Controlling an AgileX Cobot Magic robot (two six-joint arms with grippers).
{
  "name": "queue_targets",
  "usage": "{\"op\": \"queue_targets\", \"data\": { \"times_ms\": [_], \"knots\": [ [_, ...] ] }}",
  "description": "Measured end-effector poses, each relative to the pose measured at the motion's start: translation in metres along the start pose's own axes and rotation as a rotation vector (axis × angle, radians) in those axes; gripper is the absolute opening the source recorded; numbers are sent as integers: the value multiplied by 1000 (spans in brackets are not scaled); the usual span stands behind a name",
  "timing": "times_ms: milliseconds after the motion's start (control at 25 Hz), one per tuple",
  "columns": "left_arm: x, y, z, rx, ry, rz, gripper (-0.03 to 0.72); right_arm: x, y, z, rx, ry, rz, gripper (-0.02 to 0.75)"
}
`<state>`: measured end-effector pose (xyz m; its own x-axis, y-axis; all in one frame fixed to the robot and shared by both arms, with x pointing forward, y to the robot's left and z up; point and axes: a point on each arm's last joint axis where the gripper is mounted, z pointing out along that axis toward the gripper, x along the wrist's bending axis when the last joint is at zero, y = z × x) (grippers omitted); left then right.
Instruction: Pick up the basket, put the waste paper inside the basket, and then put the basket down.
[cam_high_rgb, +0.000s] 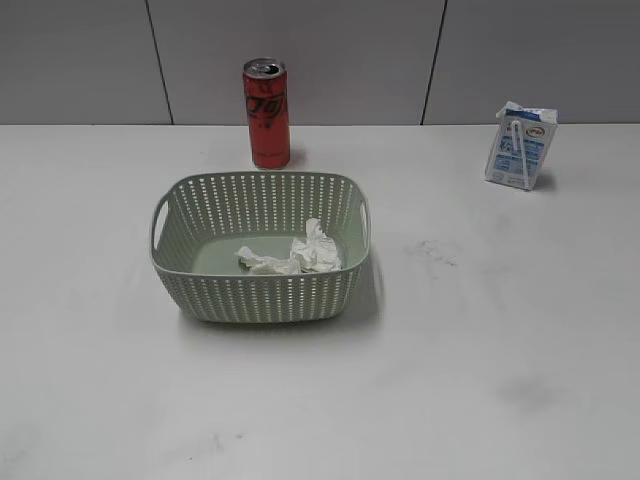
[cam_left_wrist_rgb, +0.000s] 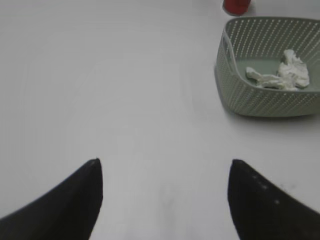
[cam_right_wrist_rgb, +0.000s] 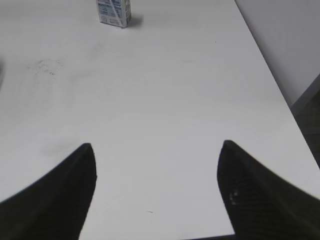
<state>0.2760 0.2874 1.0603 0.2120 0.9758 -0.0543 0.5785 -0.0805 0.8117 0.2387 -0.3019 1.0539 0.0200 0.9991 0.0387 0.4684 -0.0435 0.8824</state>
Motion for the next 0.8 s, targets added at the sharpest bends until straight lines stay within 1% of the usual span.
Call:
{"op": "queue_targets", "data": {
  "times_ms": [160,240,440,800],
  "knots": [
    [-2,-9,-16,-113,-1,11,582,0,0,0,0,0,0,569],
    [-3,-14,-22,-142,-4,15,571,0,0,0,0,1,0,569],
    [-4,-34,-28,-132,-8,23,557,0,0,0,-1,1,0,569],
    [-4,-35,-28,-128,-9,25,555,0,0,0,1,1,2,569]
  ]
}}
